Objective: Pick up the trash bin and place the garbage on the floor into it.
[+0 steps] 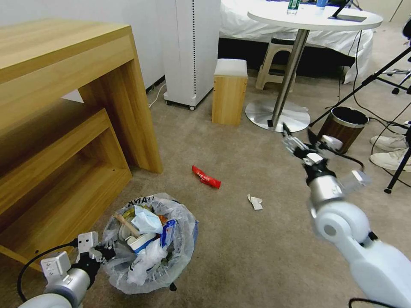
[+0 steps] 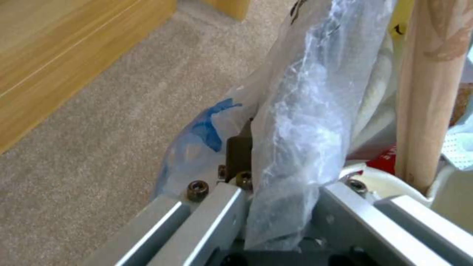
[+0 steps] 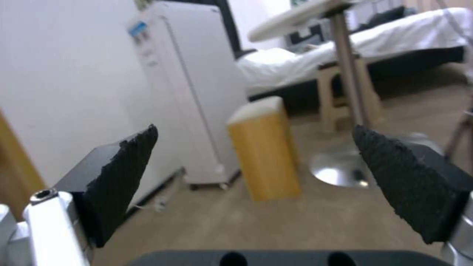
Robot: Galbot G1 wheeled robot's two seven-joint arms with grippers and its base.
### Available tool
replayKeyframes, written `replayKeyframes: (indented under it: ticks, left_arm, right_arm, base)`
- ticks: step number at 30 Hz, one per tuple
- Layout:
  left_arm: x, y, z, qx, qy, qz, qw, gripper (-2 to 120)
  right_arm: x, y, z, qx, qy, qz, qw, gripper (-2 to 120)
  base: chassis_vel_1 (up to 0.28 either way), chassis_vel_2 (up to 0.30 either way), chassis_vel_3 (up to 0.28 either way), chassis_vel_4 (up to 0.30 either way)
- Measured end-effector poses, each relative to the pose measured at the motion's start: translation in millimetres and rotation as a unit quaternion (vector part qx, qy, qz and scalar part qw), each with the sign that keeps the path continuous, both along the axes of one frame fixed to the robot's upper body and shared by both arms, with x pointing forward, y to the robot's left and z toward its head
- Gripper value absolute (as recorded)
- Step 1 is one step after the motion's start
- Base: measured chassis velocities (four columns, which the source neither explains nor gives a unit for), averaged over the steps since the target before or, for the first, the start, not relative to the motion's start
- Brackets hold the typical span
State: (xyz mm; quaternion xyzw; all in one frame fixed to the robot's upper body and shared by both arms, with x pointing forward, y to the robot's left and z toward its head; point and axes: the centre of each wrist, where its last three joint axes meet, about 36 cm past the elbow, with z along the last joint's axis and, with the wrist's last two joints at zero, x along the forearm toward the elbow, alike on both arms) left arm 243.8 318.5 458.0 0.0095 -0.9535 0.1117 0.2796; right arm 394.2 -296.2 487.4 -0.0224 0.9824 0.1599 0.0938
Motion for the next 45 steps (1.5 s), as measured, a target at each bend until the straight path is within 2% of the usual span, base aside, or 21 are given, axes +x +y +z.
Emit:
replayKeyframes:
  ticks: [10, 14, 24, 45]
  left_arm:
    - [-4, -3, 3, 0.001, -0.004, -0.005, 1.0000, 0]
    - [-6, -4, 3, 0.008, -0.006, -0.007, 0.9999, 0]
    - [-10, -5, 0, 0.013, -0.008, -0.010, 0.9998, 0]
    - [-10, -1, 1, 0.012, -0.010, -0.004, 0.9999, 0]
  right_arm:
    - [-17, -4, -28, -0.036, 0.029, -0.049, 0.998, 100]
    - [-22, -10, -47, -0.099, 0.040, -0.096, 0.990, 100]
    - [-34, -12, -63, -0.137, 0.067, -0.132, 0.979, 100]
    - [-32, -18, -86, -0.141, 0.063, -0.128, 0.980, 100]
  base:
    - [0.000, 0.000, 0.000, 0.000]
    - [0.000, 0.000, 0.000, 0.000]
    - [0.000, 0.000, 0.000, 0.000]
    - [0.000, 0.000, 0.000, 0.000]
